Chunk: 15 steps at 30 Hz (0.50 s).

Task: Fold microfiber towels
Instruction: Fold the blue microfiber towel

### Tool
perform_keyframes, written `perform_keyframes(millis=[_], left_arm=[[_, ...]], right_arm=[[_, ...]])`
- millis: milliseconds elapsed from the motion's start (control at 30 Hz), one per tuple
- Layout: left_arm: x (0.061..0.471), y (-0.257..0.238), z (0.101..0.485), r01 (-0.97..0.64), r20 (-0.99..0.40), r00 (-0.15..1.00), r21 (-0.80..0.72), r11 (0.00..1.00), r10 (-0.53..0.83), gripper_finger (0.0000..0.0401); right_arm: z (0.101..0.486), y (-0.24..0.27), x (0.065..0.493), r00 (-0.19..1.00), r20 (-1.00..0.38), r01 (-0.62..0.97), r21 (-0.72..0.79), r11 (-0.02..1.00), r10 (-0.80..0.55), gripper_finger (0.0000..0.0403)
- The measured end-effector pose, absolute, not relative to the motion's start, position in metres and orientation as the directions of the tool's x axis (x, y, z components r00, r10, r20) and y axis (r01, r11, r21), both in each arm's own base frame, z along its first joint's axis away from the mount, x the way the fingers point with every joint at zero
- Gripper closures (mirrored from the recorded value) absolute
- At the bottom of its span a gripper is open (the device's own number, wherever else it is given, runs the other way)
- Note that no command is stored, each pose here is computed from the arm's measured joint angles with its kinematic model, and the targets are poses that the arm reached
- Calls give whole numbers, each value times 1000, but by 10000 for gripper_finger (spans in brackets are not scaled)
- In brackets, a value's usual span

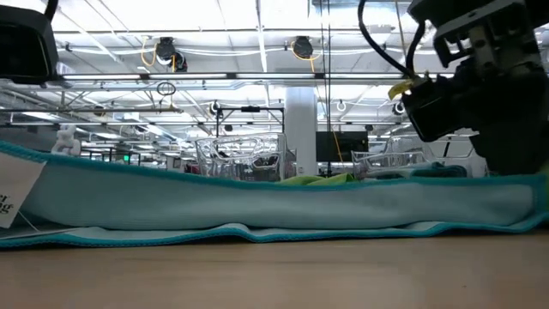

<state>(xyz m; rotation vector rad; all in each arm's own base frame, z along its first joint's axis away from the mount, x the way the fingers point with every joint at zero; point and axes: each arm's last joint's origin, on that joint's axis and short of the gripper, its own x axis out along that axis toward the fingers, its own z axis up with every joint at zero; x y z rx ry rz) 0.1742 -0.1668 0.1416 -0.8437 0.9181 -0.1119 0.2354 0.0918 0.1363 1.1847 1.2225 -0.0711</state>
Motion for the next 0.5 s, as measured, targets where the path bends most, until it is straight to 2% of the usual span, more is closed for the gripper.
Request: perform_keyframes(millis=[267, 500], left_arm=[[172, -173, 145, -222, -624, 621, -721, 656, -475, 366], [176, -182, 161, -169, -518, 606, -826, 538, -603, 366]], right_arm=[[137, 107, 230, 383, -737, 589, 659, 467, 556, 376], [141, 117, 227, 388, -710, 579, 684, 444, 588, 376]])
